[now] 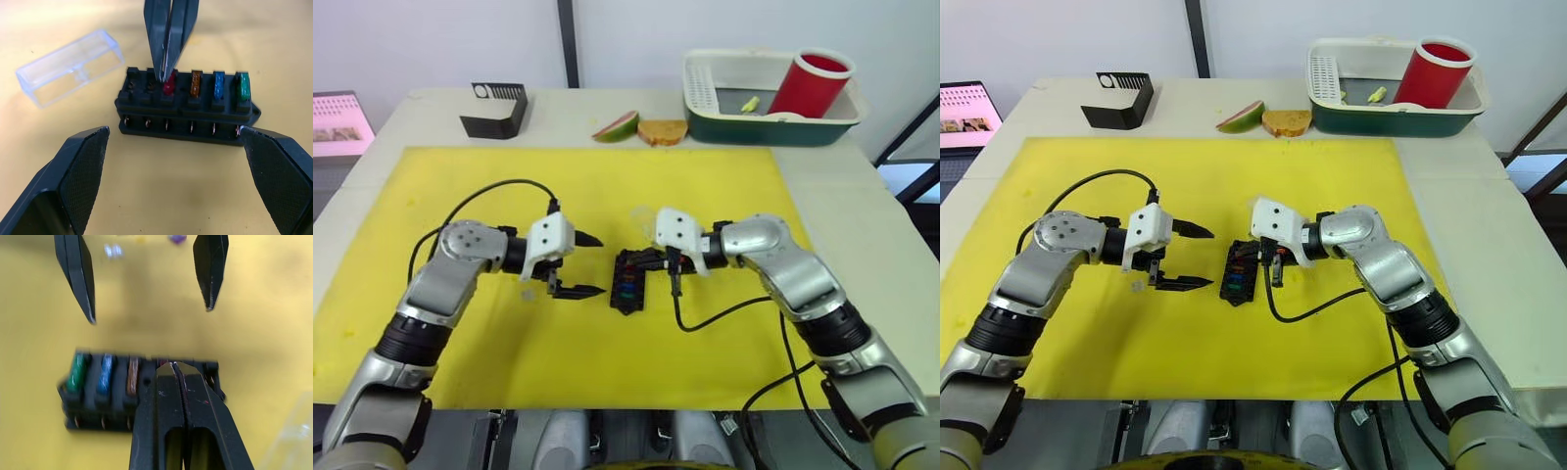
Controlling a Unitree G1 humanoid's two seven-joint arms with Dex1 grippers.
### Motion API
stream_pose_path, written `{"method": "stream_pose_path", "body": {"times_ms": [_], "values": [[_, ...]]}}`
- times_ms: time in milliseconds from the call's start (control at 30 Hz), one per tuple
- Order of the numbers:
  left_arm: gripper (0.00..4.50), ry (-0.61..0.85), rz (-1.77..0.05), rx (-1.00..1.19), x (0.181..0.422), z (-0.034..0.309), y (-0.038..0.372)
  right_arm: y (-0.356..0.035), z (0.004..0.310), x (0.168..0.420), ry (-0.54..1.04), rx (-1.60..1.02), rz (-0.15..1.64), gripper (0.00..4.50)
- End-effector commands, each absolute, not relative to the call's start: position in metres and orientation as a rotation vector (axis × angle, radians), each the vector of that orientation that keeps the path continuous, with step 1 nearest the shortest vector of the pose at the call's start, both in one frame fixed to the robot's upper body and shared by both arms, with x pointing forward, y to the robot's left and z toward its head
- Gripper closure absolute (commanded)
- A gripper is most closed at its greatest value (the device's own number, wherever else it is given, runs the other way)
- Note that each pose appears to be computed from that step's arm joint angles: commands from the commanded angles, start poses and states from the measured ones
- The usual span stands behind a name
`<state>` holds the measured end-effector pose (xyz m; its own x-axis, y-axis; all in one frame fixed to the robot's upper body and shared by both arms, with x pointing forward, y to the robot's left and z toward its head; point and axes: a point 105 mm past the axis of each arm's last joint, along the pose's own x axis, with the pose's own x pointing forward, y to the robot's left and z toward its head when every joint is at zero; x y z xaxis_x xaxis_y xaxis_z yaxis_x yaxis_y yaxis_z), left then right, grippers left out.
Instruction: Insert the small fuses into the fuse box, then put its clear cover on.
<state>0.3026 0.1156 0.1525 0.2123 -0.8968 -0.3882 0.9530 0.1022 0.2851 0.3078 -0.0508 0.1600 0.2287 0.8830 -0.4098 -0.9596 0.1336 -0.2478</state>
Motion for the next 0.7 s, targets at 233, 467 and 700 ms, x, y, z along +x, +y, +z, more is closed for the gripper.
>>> {"method": "stream_pose_path", "body": {"times_ms": [233,467,700], "values": [[0.00,0.198,-1.265,0.446,0.288,0.205,0.170,-0.079,0.229,0.291,0.030,-0.535,1.363,4.49],[0.00,0.375,-1.021,0.413,0.263,0.213,0.251,-0.149,0.214,0.297,0.186,-0.671,1.231,4.23],[0.00,0.513,-0.791,0.381,0.240,0.198,0.323,-0.207,0.211,0.297,0.290,-0.690,1.107,1.31]]}}
